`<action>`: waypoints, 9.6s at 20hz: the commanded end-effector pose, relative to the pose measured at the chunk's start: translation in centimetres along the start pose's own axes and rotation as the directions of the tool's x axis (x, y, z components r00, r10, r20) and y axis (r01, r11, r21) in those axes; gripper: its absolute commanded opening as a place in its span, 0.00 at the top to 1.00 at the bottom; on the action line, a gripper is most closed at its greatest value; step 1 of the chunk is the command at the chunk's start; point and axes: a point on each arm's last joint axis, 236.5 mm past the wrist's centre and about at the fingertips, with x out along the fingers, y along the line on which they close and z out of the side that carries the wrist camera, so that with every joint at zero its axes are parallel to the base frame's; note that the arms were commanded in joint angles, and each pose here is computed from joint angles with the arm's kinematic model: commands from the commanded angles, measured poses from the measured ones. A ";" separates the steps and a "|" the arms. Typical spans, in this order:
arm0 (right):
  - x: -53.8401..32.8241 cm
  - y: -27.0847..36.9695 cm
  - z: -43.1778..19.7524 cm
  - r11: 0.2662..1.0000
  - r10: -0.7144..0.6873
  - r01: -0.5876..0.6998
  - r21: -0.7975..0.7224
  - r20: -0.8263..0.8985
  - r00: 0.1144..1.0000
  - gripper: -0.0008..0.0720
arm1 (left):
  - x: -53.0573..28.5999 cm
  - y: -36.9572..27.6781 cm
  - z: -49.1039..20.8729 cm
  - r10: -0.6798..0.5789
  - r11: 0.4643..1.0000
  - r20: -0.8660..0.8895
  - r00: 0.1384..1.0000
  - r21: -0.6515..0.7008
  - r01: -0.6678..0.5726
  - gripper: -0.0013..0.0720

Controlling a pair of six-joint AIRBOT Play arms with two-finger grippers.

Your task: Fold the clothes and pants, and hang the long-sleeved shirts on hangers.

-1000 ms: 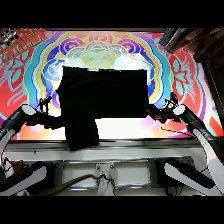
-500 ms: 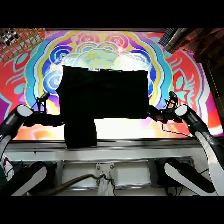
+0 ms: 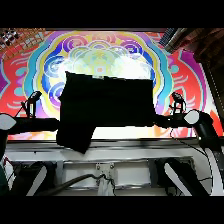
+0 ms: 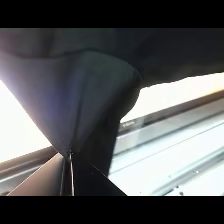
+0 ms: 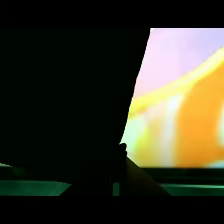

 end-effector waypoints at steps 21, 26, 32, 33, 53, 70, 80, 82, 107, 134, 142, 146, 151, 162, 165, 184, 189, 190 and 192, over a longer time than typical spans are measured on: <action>3.5 -0.3 21.5 0.996 0.064 -0.069 0.048 0.095 0.993 0.94 | 7.2 4.7 26.4 0.051 0.990 0.443 0.895 0.099 -0.105 0.98; 6.9 -1.1 24.3 0.992 0.071 -0.080 0.100 0.090 0.993 0.81 | 10.9 8.5 27.3 0.114 0.990 0.434 0.894 0.024 -0.138 0.98; 5.7 -2.1 24.9 0.998 0.032 -0.039 0.052 0.119 0.992 0.23 | 10.6 7.3 27.2 0.054 0.999 0.430 0.901 -0.026 -0.047 0.50; 5.5 -3.2 24.5 0.999 0.005 -0.010 0.051 0.105 0.994 0.23 | 9.9 7.2 27.3 0.047 0.999 0.433 0.900 -0.025 -0.040 0.50; 9.8 -2.2 21.9 0.948 0.252 -0.253 0.193 0.034 0.967 0.23 | 11.2 -7.7 24.7 -0.269 0.963 0.306 0.913 0.077 0.258 0.65; 1.1 5.0 24.0 0.933 0.353 -0.355 0.056 0.033 0.935 0.94 | 20.7 -15.4 16.7 -0.215 0.935 -0.250 0.944 0.228 0.273 0.97; -4.6 7.9 24.8 0.920 0.390 -0.391 0.022 0.037 0.920 0.94 | 26.7 -19.2 13.7 -0.291 0.948 -0.368 0.883 0.013 0.317 0.97; -5.2 8.1 24.5 0.920 0.392 -0.393 0.011 0.037 0.919 0.94 | 27.6 -19.8 12.8 -0.309 0.946 -0.386 0.869 -0.033 0.322 0.97; -6.6 8.7 24.1 0.916 0.400 -0.401 -0.001 0.041 0.915 0.94 | 29.1 -21.0 13.2 -0.365 0.931 -0.347 0.864 -0.124 0.343 0.97; -6.6 8.8 24.4 0.914 0.405 -0.406 -0.001 0.052 0.913 0.94 | 30.3 -19.6 14.4 -0.278 0.955 -0.287 0.917 -0.184 0.232 0.98; -7.5 9.5 25.0 0.910 0.413 -0.414 -0.010 0.076 0.908 0.94 | 25.2 -19.2 17.3 -0.310 0.950 -0.270 0.912 -0.039 0.311 0.97; -6.1 12.5 23.5 0.917 0.398 -0.397 -0.046 0.019 0.917 0.94 | 17.3 -14.0 22.1 -0.282 0.950 -0.204 0.937 0.075 0.303 0.97; -4.0 21.4 21.9 0.900 0.432 -0.429 -0.077 0.026 0.901 0.95 | 8.1 -2.6 24.3 -0.039 0.997 -0.103 0.994 0.061 0.046 0.97; 8.6 40.5 14.7 0.811 0.583 -0.580 -0.077 0.018 0.812 0.95 | 0.5 6.8 9.0 0.099 0.987 -0.003 0.995 -0.130 -0.098 0.97; 11.8 43.5 14.2 0.779 0.626 -0.626 -0.042 -0.019 0.780 0.91 | 0.0 6.2 8.5 0.110 0.986 0.049 0.993 -0.129 -0.103 0.97; 4.8 19.3 22.0 0.999 -0.026 0.027 -0.047 0.007 1.000 0.38 | 0.0 4.1 9.1 0.024 0.987 0.077 0.997 -0.160 -0.011 0.97; 10.8 18.0 17.7 0.994 0.082 -0.070 0.089 -0.145 0.986 0.34 | 0.0 4.1 9.1 0.023 0.987 0.076 0.997 -0.160 -0.011 0.97; 11.5 18.0 17.5 0.989 0.118 -0.104 0.101 -0.150 0.982 0.34 | 0.0 4.1 9.0 0.023 0.987 0.074 0.997 -0.160 -0.010 0.97; 12.0 18.5 17.9 0.978 0.187 -0.171 0.119 -0.136 0.973 0.34 | 0.0 4.1 9.0 0.023 0.987 0.074 0.997 -0.160 -0.010 0.97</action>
